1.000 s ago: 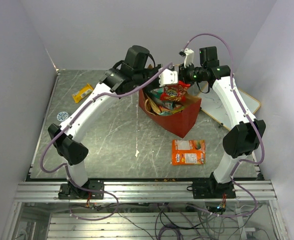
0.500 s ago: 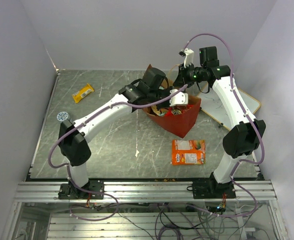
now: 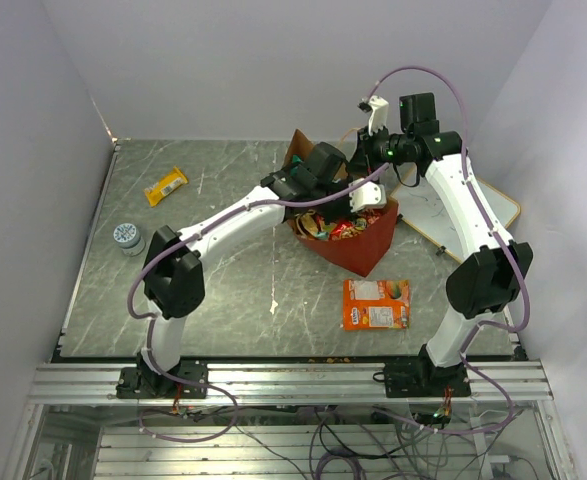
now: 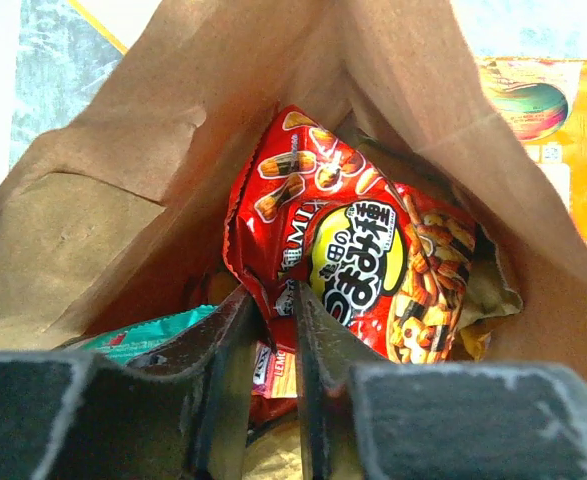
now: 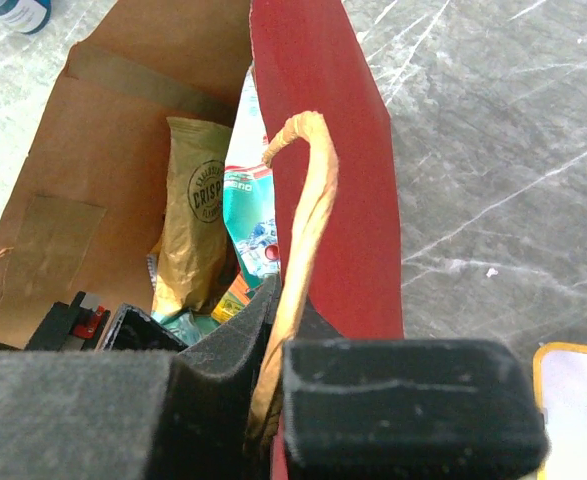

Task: Place the snacks into the paper bag
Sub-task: Place the snack in the paper bag.

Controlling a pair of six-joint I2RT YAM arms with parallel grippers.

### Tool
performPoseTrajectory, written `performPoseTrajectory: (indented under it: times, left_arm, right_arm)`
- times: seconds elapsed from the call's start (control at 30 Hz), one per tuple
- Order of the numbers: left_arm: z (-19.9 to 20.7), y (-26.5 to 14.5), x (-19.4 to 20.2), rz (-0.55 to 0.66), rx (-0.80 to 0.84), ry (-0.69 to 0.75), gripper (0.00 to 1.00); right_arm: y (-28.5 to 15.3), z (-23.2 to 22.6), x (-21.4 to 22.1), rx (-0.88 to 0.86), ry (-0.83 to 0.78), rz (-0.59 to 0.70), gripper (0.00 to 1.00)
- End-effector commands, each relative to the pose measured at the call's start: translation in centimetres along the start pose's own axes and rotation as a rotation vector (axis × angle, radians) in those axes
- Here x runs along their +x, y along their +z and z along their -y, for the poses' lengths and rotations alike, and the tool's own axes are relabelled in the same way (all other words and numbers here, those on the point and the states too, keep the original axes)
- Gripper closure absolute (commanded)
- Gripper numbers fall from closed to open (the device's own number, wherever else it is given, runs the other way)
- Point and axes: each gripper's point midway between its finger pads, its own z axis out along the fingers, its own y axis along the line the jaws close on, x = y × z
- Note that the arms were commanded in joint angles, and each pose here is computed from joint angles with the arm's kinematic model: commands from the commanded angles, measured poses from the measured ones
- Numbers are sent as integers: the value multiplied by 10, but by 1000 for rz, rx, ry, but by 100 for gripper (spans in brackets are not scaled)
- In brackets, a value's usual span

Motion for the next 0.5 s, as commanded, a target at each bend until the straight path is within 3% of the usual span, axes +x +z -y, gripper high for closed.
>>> performPoseTrajectory:
  times: [0.0,0.33,0.47]
  left_arm:
    - [15,-14,-18,27,46,-21,65]
    - [6,-70,-43,42,-27,37,37]
    - [-4,-98,-46,53,-86,49,30]
  right_arm:
    - [-10,-7,-3,3,-17,16,100]
    - [-12,-7,-2,11,-21,17,100]
    - [-11,-8,-1,2,-21,15,100]
